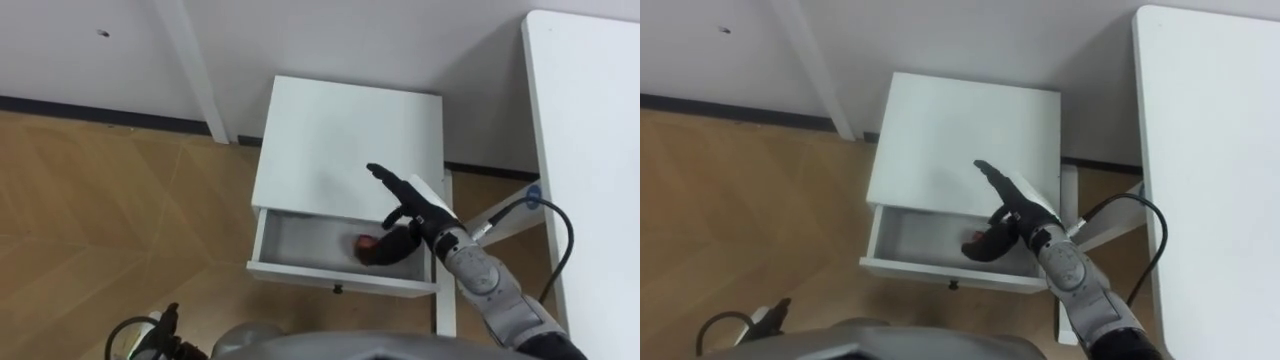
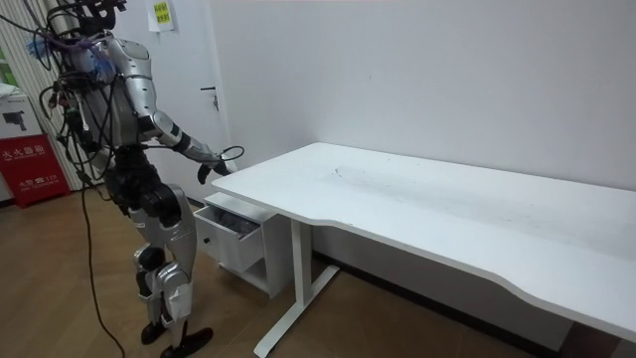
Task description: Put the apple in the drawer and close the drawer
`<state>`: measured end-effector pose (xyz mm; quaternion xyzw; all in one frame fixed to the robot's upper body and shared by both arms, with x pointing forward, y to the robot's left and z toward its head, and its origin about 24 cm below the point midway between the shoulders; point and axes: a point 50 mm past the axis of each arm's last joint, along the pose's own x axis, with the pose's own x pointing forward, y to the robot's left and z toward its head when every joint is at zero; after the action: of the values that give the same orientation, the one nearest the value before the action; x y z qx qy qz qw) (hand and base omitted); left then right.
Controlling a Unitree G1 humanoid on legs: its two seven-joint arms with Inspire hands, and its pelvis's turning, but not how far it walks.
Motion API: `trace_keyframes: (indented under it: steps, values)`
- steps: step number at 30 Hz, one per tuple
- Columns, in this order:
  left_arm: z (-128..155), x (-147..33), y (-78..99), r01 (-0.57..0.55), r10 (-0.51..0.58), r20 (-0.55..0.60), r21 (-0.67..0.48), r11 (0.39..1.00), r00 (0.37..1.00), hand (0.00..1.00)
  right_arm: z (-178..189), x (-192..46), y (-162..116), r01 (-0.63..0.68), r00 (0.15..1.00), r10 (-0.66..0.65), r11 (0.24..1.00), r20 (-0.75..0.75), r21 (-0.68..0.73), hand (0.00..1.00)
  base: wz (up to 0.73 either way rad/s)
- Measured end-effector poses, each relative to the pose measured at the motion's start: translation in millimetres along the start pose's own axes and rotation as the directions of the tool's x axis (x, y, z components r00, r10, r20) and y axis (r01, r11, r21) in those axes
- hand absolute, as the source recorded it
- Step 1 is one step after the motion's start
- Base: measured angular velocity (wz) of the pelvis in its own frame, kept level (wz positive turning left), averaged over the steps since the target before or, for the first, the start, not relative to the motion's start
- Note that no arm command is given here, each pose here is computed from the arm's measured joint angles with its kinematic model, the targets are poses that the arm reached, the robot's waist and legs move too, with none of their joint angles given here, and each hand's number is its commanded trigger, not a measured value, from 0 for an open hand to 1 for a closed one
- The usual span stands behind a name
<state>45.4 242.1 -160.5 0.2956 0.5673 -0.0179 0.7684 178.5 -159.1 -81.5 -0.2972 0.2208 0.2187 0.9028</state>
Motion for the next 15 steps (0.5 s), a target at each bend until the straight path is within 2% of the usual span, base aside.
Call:
trace_keyframes:
  steps: [15]
  values:
    - [-0.3,-0.2,-0.9,0.003,-0.003,-0.001,-0.003,1.0,1.0,0.0,-8.3,-1.3,3.0,-0.003,0.999,0.004,1.0,-0.035,0.019,0.0,0.0]
